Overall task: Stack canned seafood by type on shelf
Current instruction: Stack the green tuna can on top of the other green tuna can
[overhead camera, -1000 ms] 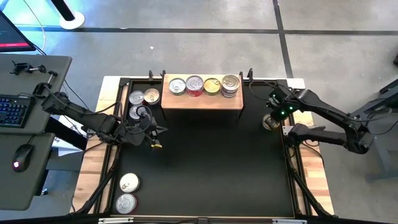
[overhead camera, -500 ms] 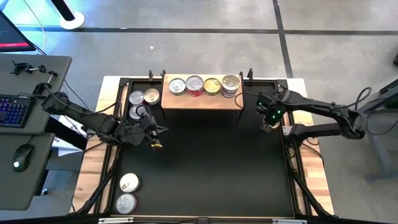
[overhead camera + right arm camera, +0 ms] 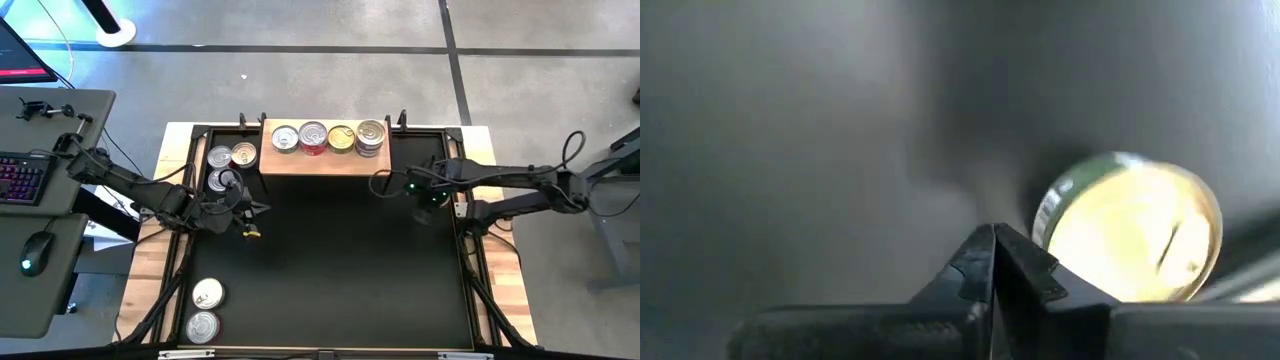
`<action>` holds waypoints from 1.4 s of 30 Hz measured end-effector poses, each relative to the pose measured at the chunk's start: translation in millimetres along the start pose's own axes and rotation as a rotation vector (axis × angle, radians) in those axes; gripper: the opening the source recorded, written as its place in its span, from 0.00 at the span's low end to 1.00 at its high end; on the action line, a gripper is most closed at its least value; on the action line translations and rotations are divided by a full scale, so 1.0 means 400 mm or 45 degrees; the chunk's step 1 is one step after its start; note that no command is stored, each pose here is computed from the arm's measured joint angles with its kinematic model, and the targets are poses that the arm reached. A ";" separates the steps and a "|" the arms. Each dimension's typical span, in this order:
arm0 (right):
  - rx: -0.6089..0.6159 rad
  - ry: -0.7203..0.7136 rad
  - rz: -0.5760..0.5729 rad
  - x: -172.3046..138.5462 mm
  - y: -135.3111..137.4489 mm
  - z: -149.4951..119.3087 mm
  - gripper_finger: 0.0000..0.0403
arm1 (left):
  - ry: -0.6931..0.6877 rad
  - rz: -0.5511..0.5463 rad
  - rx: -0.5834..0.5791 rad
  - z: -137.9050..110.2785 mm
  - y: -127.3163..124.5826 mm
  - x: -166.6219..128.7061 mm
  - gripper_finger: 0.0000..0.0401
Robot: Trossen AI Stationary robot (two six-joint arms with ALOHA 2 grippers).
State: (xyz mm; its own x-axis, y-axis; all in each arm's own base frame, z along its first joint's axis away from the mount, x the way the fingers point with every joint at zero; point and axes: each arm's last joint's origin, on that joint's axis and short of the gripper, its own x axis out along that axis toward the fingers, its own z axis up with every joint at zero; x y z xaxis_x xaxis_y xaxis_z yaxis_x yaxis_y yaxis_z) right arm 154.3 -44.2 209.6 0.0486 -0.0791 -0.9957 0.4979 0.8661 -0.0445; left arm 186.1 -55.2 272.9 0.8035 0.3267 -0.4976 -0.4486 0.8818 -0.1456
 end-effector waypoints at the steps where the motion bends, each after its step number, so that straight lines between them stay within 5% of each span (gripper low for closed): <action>1: 0.158 0.006 -0.028 0.005 -0.005 0.004 0.00 | 0.000 0.000 0.011 0.000 0.000 0.000 0.00; 4: 0.475 0.024 -0.153 0.017 -0.024 0.011 0.00 | 0.000 0.000 0.028 0.000 0.000 0.000 0.00; 17: 0.222 0.211 -0.459 0.099 0.008 0.044 0.00 | 0.006 -0.007 0.030 0.000 0.000 0.000 0.00; 26: 0.184 0.348 -0.714 0.149 0.017 0.046 0.00 | 0.007 -0.009 0.020 0.000 0.000 0.000 0.00; 34: 0.077 0.391 -0.662 0.186 0.037 0.060 0.00 | 0.007 -0.009 -0.014 0.000 0.000 0.000 0.00; 42: -0.017 0.350 -0.601 0.174 0.139 0.021 0.00 | 0.007 -0.011 -0.045 -0.001 -0.001 -0.001 0.00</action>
State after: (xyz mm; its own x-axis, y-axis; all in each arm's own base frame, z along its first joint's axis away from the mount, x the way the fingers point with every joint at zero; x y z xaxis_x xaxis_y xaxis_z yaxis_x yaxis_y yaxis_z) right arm 192.6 -5.6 138.4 -0.4067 -0.3303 -0.8518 0.3998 0.7740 -0.4910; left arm 186.0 -55.8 272.8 0.8052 0.3170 -0.5011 -0.4553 0.8719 -0.1801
